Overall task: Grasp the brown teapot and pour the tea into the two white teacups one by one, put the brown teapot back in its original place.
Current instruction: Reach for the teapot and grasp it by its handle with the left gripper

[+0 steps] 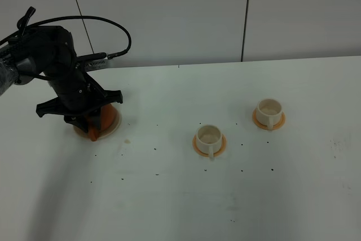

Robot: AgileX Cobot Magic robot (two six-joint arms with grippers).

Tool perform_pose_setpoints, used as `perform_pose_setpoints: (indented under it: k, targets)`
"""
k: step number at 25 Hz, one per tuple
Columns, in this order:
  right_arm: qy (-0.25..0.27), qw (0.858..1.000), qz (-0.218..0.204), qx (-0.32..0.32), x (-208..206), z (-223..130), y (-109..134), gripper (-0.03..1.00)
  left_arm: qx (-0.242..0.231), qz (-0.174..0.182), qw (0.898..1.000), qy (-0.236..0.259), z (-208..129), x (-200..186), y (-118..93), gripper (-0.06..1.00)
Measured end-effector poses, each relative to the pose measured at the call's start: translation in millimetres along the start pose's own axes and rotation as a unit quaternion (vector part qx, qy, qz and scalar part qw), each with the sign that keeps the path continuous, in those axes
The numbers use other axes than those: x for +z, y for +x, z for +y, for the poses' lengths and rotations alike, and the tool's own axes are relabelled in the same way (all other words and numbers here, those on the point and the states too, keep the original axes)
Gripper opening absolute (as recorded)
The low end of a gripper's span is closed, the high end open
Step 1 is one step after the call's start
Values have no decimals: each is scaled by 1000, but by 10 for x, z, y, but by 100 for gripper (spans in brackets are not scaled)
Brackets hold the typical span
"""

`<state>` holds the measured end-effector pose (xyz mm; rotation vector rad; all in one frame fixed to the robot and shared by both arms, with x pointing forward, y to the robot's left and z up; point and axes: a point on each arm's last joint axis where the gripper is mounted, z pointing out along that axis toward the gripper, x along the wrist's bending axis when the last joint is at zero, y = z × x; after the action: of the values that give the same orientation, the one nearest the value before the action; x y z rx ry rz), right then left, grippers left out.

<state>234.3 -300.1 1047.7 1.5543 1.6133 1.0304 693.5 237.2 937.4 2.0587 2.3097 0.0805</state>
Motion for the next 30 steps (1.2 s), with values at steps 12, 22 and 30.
perform_pose_setpoints:
  k: [12,22,30]
  targets:
    - [0,1000,0,0,0,0,0,23,8,12,1000,-2,-2,-1,2,25]
    - [0,1000,0,0,0,0,0,23,8,12,1000,-1,-2,-1,2,23]
    - [0,1000,0,0,0,0,0,23,31,17,999,0,-7,-2,-2,17]
